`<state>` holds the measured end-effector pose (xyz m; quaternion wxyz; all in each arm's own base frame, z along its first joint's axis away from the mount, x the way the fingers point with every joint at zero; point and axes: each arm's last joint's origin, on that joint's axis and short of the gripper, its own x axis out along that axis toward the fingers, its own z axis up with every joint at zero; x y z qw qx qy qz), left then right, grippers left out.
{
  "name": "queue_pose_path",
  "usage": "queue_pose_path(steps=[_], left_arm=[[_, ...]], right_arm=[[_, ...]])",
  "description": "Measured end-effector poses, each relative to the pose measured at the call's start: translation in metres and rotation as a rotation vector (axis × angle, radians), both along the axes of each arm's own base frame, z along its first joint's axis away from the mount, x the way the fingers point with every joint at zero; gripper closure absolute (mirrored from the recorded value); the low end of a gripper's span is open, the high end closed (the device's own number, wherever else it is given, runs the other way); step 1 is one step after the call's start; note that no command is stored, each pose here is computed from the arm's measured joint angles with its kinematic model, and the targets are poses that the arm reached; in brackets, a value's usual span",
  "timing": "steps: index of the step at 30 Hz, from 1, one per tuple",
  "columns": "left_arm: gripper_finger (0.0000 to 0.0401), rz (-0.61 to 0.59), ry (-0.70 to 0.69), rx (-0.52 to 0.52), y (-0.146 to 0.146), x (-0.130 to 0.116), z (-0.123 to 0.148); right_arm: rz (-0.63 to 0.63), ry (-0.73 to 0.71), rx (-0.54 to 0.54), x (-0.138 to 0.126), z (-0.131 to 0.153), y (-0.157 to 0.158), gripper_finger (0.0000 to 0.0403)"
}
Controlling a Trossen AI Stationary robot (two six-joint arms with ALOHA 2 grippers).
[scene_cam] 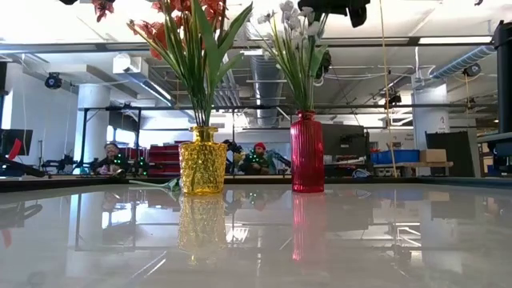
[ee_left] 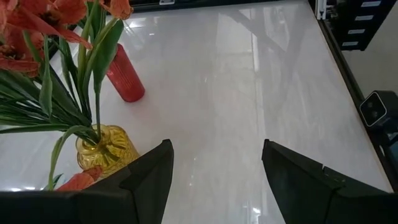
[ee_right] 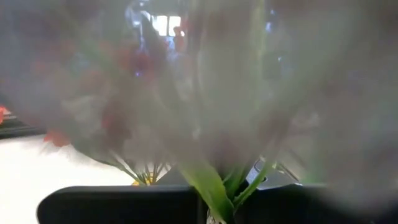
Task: Sort flowers into vase by color
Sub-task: Put the white flowers into the red flower vase
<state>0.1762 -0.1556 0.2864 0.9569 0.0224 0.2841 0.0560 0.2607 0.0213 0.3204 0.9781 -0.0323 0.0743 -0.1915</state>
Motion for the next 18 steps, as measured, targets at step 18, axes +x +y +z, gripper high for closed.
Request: queue_pose_path(steps=[18], left_arm=[[0.0171, 0.0, 0.0, 0.0, 0.0, 0.0, 0.0]], right_arm=[[0.001, 0.064, -0.016, -0.002, 0.015, 0.0, 0.0385]])
